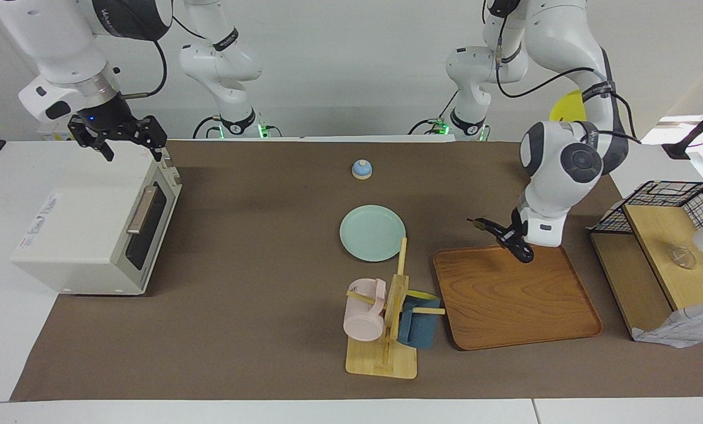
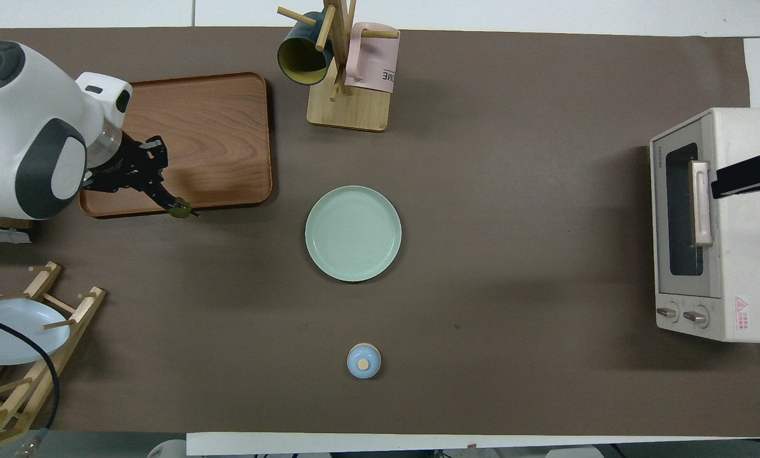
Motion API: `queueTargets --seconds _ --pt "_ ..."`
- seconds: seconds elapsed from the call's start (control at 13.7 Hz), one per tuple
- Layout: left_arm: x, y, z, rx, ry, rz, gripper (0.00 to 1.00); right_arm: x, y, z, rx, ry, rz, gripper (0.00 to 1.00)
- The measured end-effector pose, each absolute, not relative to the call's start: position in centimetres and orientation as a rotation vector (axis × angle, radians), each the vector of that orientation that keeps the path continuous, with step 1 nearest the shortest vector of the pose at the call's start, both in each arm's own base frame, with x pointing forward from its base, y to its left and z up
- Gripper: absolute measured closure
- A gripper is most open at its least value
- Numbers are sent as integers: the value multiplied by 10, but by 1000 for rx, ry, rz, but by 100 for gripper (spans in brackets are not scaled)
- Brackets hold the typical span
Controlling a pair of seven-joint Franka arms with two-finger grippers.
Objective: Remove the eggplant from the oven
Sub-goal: 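Lower the eggplant onto the wooden tray and open the left gripper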
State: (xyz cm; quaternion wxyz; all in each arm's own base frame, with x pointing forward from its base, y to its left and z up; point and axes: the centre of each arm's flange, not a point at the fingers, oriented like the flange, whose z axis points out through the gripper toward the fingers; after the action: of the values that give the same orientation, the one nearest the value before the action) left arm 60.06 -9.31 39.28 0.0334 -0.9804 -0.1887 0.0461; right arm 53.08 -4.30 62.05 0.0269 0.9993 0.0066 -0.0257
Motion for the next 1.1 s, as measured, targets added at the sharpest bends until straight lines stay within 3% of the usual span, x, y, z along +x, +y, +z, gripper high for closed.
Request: queueTargets --seconds 0.37,0.59,0.88,1.02,1.1 --pt "626 -97 382 -3128 -59 -150 63 530 -43 620 3087 19 -86 0" --pt "644 -90 359 -3129 30 -174 63 530 -43 620 3087 19 -88 0" --pt "652 -84 366 -3128 19 -180 20 530 -43 620 3087 19 -89 0" --pt "639 -66 410 -3114 -25 -86 0 530 -43 620 3087 19 -89 0" --pt "625 -54 445 -3105 -52 -34 0 530 -43 620 3087 19 -89 0"
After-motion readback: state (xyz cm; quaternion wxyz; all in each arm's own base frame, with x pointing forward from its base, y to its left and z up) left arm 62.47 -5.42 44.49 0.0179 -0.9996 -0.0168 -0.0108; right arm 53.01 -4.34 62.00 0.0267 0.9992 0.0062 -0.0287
